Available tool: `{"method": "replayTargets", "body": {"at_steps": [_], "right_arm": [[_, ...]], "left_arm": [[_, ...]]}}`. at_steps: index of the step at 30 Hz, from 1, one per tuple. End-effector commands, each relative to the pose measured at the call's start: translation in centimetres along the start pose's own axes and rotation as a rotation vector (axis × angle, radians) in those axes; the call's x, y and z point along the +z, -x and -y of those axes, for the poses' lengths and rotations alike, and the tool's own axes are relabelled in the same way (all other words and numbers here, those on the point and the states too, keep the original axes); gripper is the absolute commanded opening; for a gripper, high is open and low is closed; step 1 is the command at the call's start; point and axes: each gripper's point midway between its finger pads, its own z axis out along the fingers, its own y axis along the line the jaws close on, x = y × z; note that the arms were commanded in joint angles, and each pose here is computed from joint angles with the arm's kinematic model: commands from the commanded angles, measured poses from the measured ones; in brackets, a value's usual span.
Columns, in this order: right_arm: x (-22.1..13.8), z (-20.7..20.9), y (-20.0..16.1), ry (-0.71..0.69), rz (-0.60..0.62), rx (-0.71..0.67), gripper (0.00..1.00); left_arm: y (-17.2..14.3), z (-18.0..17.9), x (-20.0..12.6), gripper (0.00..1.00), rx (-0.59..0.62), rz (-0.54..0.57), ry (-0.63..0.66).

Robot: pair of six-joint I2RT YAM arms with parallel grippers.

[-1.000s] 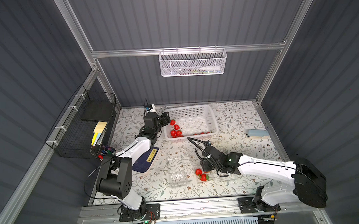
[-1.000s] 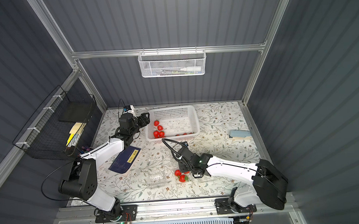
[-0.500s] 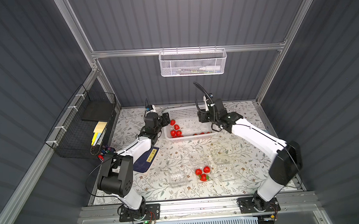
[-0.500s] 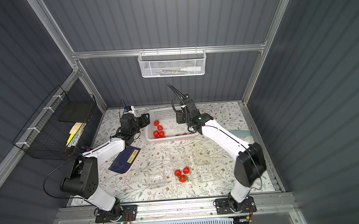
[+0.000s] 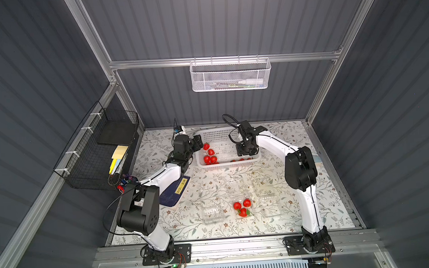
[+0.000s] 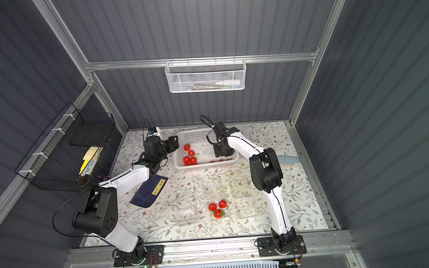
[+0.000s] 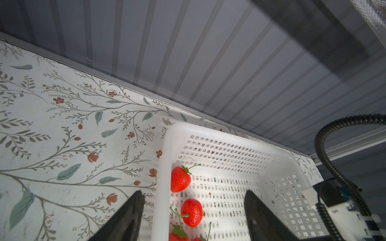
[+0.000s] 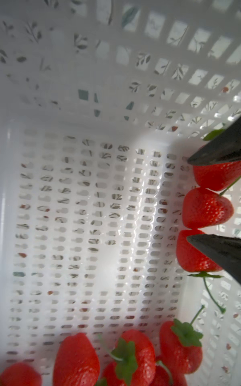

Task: Pack strawberries into containers
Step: Pick up the strawberry from the basket.

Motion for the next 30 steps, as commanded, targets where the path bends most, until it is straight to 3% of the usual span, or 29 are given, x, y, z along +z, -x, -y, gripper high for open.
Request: {"method": "replayTargets", "body": {"at_steps": [1, 8, 17, 30], "right_arm": [[-0.9, -1.5, -1.5, 0.107, -0.068, -0.037, 0.53], [-0.5, -5.0, -2.4, 0.297, -0.119, -0.153, 0.58], [1.4, -5.5, -3.4, 0.248, -0.155, -0.351, 0.61], [4.1, -4.6, -3.1, 0.124, -0.205, -0.472, 0.57]], "left_arm": [[0.5, 0.5, 0.6, 0.77, 0.015, 0.022, -0.007], [0.1, 0.2, 0.7, 0.77, 0.017, 0.013, 0.002], [-0.2, 0.1, 1.1, 0.77, 0.017, 0.003, 0.003], [-0.5, -0.1, 1.2, 0.77, 0.018, -0.001, 0.008]]}}
